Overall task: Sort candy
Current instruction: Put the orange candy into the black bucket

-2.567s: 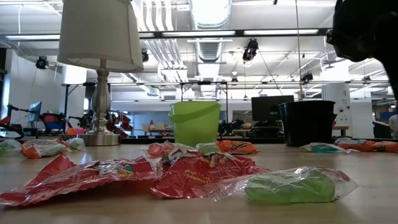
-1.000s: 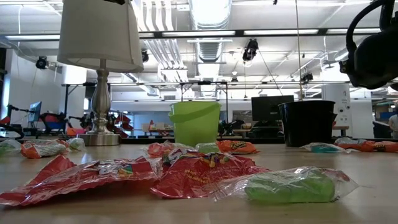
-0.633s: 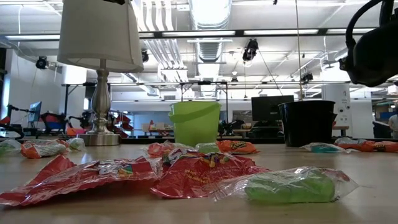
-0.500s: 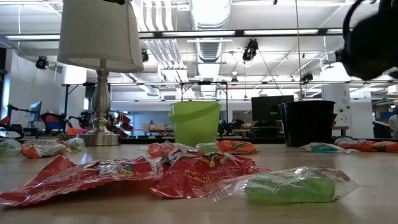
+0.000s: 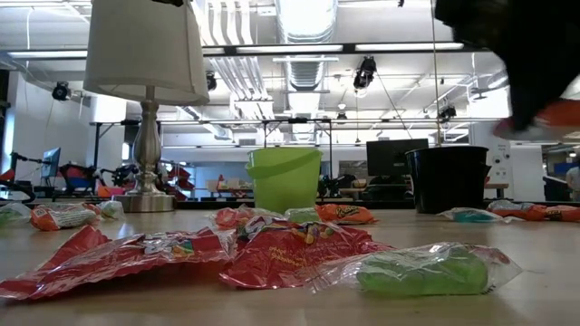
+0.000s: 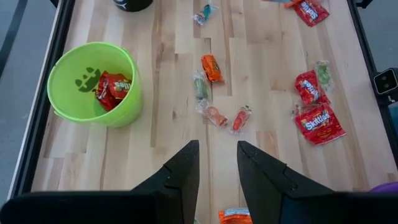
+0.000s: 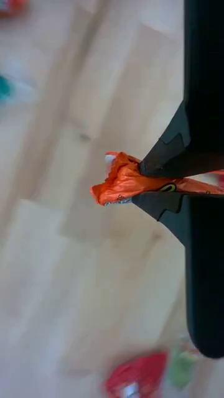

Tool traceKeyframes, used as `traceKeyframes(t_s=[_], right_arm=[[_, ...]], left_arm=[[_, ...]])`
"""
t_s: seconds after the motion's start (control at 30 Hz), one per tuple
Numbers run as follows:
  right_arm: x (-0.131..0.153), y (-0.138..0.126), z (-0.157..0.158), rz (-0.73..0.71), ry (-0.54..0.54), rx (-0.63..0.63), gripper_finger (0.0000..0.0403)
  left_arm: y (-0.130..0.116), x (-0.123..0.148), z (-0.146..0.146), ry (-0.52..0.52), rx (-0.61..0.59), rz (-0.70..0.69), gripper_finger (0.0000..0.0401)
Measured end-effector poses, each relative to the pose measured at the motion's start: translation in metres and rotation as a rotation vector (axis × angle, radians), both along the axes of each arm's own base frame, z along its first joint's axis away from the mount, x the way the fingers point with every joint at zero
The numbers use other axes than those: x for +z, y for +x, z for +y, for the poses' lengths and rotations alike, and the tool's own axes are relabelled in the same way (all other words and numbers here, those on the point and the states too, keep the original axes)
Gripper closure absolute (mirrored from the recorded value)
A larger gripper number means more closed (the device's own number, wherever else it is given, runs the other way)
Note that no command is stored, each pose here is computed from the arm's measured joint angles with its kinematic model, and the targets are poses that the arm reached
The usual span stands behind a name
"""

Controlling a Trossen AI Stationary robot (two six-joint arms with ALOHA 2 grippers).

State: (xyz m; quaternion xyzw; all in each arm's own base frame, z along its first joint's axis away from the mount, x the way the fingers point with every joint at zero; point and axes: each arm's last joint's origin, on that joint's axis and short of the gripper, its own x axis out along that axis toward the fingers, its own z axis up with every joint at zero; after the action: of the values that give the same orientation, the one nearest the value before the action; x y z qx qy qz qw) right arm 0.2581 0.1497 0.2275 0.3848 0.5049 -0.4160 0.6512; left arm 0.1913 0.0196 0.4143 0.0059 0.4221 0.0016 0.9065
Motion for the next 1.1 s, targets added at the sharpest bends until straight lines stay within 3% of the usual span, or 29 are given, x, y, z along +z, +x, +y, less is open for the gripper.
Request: traceKeyframes(t_s=[0.27,0.63,1.1], right_arm=[[0.036,-0.005,-0.06,-0.044,-0.132,0.023,0.039],[0.081,-0.031,-0.155,-0.078,-0.304,0.006,0.039],[0.088,-0.06,-0.246,0.121,-0.382,0.051,0.039]], left_arm=[[0.0,-0.001,0.0,0.0,0.003,0.001,0.031],[0.002,0.0,0.0,-0.032,0.043,-0.012,0.031],[0.002,-0.001,0.0,-0.038,0.051,-0.007,0.031]])
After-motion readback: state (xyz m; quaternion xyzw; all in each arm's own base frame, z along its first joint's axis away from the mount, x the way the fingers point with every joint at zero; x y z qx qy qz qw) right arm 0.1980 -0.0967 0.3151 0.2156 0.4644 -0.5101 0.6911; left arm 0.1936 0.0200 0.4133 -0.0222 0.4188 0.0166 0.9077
